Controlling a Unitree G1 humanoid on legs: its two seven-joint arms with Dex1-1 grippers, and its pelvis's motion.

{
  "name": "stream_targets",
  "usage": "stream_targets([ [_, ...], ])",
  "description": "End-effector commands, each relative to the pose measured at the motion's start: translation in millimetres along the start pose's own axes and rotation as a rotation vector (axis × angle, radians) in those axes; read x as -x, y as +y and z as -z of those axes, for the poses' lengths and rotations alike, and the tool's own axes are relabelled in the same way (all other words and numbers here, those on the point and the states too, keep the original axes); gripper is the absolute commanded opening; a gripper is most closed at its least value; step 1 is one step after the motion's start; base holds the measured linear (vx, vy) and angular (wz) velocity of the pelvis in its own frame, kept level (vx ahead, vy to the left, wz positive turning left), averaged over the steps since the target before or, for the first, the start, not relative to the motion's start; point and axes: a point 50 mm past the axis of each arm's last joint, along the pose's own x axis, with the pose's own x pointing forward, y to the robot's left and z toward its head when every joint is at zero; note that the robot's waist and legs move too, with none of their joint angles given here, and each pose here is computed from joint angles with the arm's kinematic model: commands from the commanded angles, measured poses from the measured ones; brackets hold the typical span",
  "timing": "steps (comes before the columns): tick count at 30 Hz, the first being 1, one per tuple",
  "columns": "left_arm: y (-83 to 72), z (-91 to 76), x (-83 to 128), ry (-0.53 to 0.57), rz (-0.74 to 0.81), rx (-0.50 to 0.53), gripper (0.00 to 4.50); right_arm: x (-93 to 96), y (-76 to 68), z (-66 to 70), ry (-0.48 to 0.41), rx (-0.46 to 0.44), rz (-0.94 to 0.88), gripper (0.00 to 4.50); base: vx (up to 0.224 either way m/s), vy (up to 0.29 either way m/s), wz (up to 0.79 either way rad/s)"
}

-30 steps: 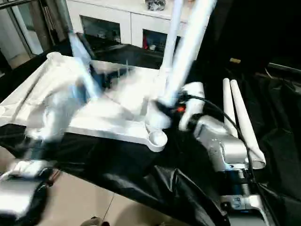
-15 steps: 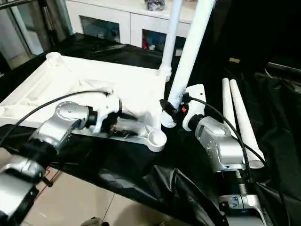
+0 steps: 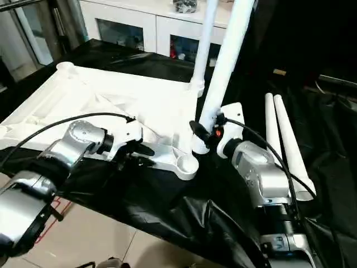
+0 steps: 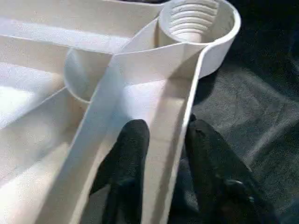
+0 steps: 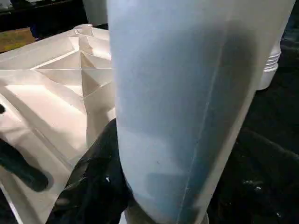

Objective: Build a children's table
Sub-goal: Insert table leg to table base

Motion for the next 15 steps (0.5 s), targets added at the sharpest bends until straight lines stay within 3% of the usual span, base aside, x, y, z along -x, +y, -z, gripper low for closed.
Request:
stream_targets([
  [1,4.7,-6.2,2,0.003,-0.013,-0.024,1.10,0.6,1.4,-3.1,-0.005,0.017,-0.008,1.88,0.000,0.000,0.00],
  [15,3.1,2.7,0,0.038,0.016,0.051,0.19,3.3,9.9,-1.4,0.012,0.006,-0.071,1.88,0.000,0.000,0.00],
])
